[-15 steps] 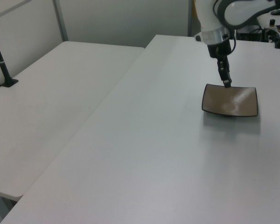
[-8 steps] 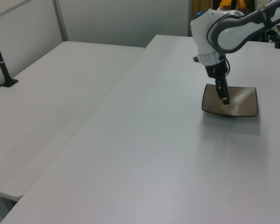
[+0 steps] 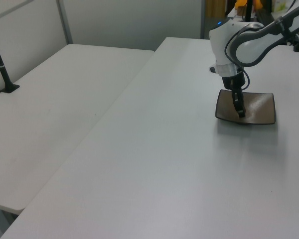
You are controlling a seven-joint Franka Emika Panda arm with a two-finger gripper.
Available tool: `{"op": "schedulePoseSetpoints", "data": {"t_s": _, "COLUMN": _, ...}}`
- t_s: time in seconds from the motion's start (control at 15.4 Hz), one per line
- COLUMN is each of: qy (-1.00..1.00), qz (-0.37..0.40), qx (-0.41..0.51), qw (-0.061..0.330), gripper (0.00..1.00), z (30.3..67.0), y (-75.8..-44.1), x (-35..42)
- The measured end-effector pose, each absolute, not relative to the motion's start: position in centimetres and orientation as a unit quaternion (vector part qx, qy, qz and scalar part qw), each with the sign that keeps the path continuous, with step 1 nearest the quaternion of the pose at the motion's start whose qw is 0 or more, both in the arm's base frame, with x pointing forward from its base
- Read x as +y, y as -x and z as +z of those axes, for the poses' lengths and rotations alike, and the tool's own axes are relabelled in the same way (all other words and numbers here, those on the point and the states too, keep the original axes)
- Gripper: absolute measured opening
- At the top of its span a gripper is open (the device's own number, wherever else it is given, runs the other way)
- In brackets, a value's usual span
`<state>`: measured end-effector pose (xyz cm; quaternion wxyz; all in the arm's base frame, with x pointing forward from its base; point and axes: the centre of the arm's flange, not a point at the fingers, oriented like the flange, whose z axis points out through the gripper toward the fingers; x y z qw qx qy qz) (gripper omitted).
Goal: Strawberries on a ceramic plate
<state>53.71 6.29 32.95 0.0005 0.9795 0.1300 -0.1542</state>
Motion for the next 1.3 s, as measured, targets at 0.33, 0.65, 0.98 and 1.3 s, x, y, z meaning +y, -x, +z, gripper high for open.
{"op": "schedulePoseSetpoints", "data": {"t_s": 0.33, "qy": -0.981, "qz": -0.148, "qx": 0.122, "qw": -0.001, "gripper": 0.71, "z": 33.5, "y": -53.9, "x": 5.0}}
{"op": "schedulePoseSetpoints", "data": {"t_s": 0.65, "qy": -0.984, "qz": -0.130, "qx": 0.123, "qw": -0.001, "gripper": 1.00, "z": 38.2, "y": -54.7, "x": 5.1}}
{"op": "schedulePoseSetpoints", "data": {"t_s": 0.98, "qy": -0.987, "qz": -0.107, "qx": 0.123, "qw": -0.002, "gripper": 1.00, "z": 49.8, "y": -55.4, "x": 5.1}}
{"op": "schedulePoseSetpoints", "data": {"t_s": 1.3, "qy": -0.991, "qz": -0.066, "qx": 0.119, "qw": -0.002, "gripper": 1.00, "z": 59.9, "y": -54.3, "x": 4.7}}
